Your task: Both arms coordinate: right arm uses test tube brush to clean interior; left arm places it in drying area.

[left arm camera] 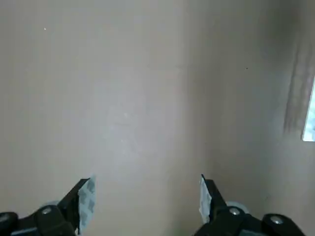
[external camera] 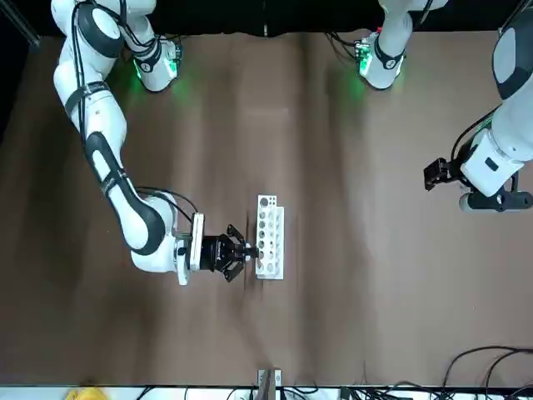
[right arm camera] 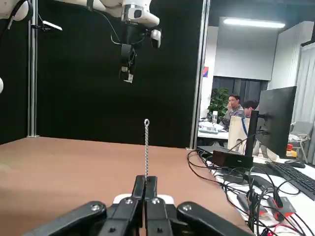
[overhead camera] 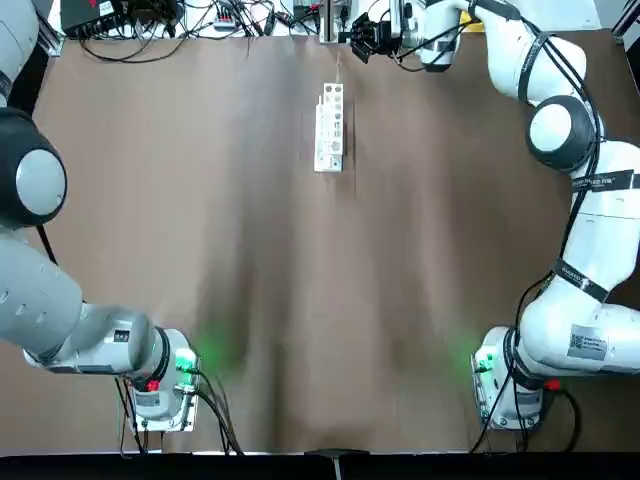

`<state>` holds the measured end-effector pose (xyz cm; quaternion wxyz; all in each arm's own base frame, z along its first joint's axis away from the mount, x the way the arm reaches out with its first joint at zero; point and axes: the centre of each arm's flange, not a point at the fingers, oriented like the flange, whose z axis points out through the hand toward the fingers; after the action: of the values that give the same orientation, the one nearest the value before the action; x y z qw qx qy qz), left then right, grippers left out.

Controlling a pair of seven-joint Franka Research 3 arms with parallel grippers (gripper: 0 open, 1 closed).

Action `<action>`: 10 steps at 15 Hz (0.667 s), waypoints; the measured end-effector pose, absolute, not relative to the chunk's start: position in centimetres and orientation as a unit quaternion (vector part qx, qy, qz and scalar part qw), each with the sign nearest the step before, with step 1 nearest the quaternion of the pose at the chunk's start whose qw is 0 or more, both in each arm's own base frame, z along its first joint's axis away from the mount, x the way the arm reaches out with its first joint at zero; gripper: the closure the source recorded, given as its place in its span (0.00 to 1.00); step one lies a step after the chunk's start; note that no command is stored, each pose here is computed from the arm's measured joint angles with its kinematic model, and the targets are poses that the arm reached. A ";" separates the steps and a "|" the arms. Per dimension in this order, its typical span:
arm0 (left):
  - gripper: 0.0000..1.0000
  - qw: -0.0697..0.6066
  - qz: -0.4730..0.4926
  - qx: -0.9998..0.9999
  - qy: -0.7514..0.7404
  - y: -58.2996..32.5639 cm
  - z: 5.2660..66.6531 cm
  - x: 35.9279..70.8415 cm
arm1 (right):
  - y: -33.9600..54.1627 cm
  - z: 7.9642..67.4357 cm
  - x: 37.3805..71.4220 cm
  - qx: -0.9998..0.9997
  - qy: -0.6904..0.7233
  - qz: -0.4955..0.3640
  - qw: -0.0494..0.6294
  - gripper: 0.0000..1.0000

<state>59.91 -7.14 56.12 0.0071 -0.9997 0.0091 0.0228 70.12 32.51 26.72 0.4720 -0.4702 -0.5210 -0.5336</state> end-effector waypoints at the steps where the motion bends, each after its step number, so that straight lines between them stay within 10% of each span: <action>1: 0.00 0.007 0.023 -1.000 0.010 -7.1 56.1 59.9 | 32.5 26.7 70.1 -0.470 -0.521 -0.534 0.472 0.96; 10: 0.00 -0.021 0.018 -0.998 0.049 -6.2 56.6 60.1 | 32.0 30.2 70.5 -0.456 -0.532 -0.545 0.460 0.96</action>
<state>60.11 -6.21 56.62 -0.0213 -0.9984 0.0492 0.0184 70.52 32.04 30.22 0.4599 -0.4555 -0.5325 -0.5454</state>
